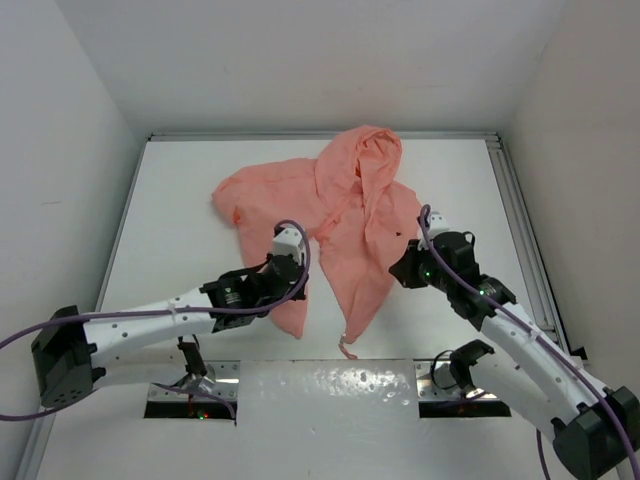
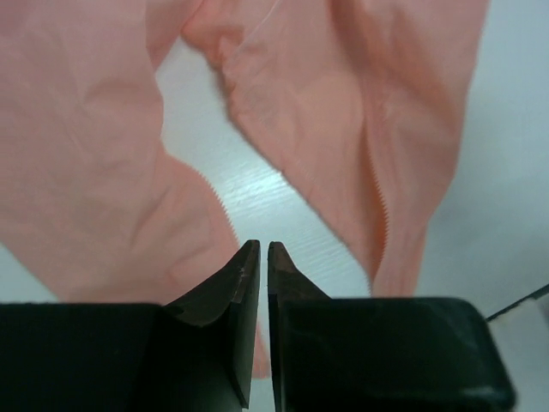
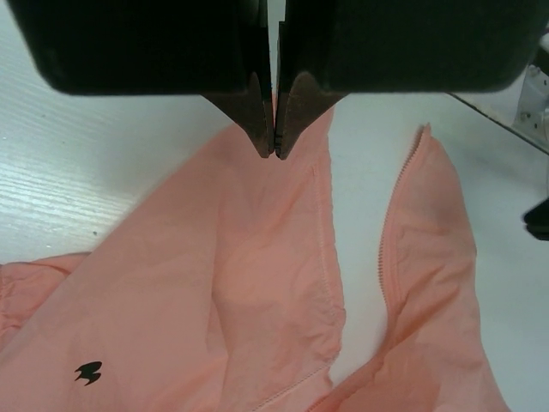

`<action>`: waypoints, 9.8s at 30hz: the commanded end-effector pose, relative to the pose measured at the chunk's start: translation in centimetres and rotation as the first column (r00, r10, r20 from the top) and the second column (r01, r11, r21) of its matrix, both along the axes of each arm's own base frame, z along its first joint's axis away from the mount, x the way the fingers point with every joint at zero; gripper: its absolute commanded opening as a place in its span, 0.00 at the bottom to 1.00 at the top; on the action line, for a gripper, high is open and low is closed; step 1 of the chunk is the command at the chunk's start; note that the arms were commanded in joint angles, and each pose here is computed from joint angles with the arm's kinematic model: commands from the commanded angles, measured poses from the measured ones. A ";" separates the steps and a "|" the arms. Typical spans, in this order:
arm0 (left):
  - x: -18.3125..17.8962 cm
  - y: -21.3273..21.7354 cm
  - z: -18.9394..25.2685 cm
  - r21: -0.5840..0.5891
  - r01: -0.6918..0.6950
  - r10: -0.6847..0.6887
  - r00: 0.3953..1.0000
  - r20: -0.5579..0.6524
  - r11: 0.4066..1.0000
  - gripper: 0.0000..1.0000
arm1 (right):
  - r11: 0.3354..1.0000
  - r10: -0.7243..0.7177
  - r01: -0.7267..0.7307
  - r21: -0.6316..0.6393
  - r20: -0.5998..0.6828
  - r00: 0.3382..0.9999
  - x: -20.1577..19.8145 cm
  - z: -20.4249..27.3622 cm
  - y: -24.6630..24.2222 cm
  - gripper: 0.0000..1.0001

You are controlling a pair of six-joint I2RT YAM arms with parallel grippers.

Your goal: Zip up the jacket

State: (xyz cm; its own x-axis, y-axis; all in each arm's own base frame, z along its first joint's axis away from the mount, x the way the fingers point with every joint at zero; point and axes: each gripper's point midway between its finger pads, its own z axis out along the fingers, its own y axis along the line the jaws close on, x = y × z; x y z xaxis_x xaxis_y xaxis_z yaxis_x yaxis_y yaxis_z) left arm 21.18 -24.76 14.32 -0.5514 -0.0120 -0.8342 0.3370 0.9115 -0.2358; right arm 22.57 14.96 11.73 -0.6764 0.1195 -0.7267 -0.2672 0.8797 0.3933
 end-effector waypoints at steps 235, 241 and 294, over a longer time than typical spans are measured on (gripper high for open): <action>-3.0 -0.2 7.5 -0.756 0.003 0.054 0.997 0.051 0.655 0.00 | 0.549 0.414 -0.439 0.711 0.225 0.882 -5.6 8.8 17.9 0.00; -2.1 1.2 7.0 -0.697 -0.029 0.120 0.989 0.083 0.716 0.00 | 0.744 0.359 -0.348 0.571 0.098 0.928 -4.5 4.3 16.4 0.53; 1.9 3.7 11.1 -0.645 -0.149 0.367 0.904 0.218 0.750 0.00 | 0.982 -0.010 -0.056 -0.181 -0.346 0.938 -10.2 -12.1 8.3 0.50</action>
State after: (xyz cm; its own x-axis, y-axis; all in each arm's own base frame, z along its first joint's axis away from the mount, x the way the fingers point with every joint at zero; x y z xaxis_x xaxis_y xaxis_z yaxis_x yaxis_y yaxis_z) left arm 23.15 -21.08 23.89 -0.1831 -0.6378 -0.7481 0.2375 0.7098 -0.6632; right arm 11.59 22.83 -0.74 -0.9054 -0.0382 -0.4229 -0.1887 0.9284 0.3201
